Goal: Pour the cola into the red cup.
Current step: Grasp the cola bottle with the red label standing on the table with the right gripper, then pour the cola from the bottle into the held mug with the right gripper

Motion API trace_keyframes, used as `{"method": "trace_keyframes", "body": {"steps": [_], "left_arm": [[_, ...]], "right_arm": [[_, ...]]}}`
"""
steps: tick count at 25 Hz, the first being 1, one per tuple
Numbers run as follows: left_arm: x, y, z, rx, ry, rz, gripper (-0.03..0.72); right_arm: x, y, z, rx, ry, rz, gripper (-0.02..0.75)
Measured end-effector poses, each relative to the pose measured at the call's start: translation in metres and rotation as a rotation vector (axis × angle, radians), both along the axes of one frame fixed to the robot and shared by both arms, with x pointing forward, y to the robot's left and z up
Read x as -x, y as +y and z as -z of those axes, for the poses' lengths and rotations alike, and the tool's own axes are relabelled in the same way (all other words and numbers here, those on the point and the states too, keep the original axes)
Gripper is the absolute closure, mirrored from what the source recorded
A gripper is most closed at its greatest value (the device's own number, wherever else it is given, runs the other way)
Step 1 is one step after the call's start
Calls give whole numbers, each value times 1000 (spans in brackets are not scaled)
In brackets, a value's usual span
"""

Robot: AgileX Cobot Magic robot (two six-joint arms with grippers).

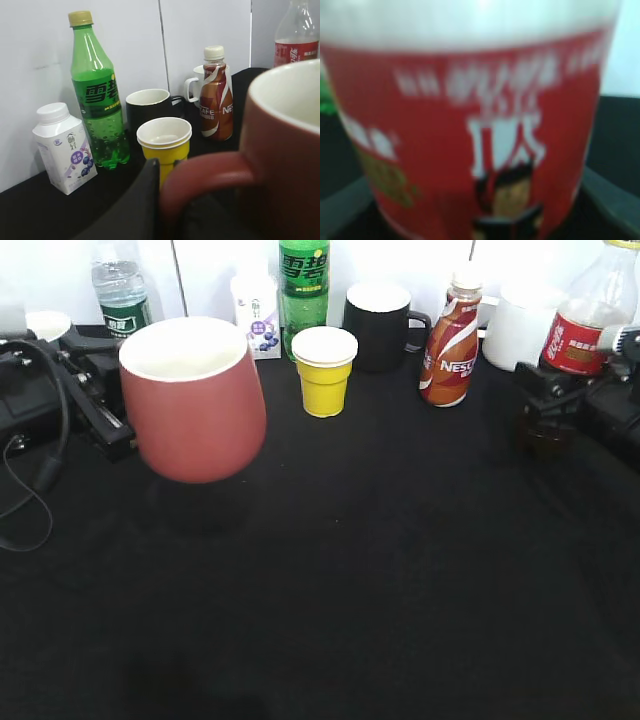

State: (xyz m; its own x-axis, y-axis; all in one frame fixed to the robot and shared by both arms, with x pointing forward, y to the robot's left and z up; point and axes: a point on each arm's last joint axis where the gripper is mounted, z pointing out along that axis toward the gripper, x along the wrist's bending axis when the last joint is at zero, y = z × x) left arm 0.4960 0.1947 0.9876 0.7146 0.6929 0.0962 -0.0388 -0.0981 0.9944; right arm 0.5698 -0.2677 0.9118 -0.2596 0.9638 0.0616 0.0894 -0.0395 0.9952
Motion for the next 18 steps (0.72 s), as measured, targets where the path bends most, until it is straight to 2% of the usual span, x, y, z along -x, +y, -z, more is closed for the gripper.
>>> {"method": "trace_keyframes", "body": {"steps": [1,4,14,18], "left_arm": [[0,0,0,-1,1,0,643],[0,0,0,-1,1,0,643],[0,0,0,-2,1,1,643],[5,-11,1,-13,-2,55,643]], "right_arm": [[0,0,0,-1,-3,0,167],[0,0,0,1,-3,-1,248],[0,1,0,-2,-12,-7,248],[24,2,-14,10,-12,-26,248]]}}
